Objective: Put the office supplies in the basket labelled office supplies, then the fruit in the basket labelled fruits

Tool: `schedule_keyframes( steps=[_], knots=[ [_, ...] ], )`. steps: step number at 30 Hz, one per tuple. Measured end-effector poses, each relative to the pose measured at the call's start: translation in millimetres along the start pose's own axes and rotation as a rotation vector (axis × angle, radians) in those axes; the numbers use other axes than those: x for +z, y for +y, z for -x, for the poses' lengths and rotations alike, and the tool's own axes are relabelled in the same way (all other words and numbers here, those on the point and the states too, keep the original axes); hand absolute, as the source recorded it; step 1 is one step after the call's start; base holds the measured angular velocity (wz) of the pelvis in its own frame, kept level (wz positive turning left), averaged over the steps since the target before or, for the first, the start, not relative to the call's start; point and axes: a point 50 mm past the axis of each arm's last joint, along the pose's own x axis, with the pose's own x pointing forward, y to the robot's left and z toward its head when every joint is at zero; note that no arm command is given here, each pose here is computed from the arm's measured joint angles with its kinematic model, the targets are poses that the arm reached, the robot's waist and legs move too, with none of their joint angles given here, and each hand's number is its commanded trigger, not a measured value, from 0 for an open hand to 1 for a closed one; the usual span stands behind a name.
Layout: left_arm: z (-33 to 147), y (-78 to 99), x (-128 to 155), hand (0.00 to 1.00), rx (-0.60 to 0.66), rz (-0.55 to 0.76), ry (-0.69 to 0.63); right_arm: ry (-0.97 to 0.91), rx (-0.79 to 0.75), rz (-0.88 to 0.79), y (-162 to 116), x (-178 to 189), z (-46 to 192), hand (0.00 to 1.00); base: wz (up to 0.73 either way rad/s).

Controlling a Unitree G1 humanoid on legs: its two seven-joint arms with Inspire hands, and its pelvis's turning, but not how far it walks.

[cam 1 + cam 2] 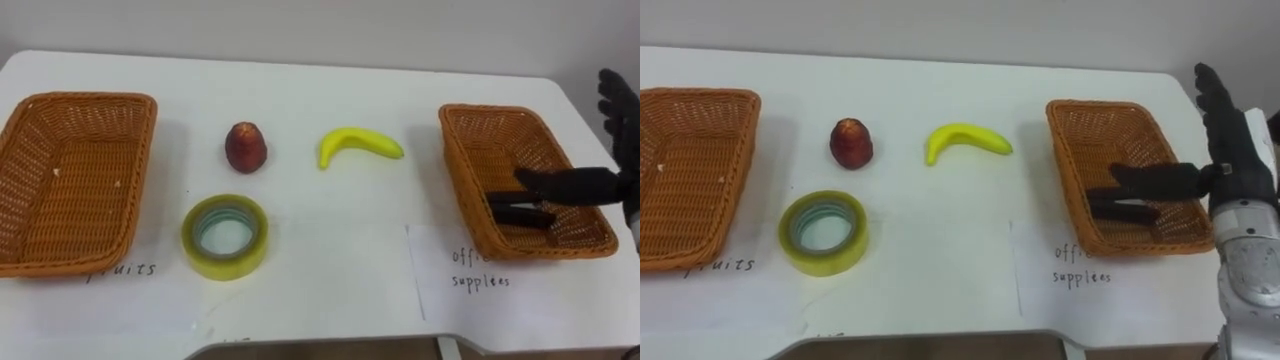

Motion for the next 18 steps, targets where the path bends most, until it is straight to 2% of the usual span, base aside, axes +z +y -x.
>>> schedule_keyframes(
  steps=[4,9,18],
  knots=[
    [-0.2,-0.1,0.9,0.00,0.000,0.001,-0.002,-0.023,-0.009,0.001,-0.3,5.2,-0.5,0.00,-0.03],
    [-0.4,-0.6,2.2,0.00,0.000,-0.007,-0.007,-0.145,0.010,-0.001,5.8,34.4,-2.5,0.00,-0.04],
    [0.9,-1.7,-3.1,0.00,-0.009,-0.045,0.011,-0.215,0.125,-0.012,31.5,54.4,-6.0,0.00,0.06]
  ],
)
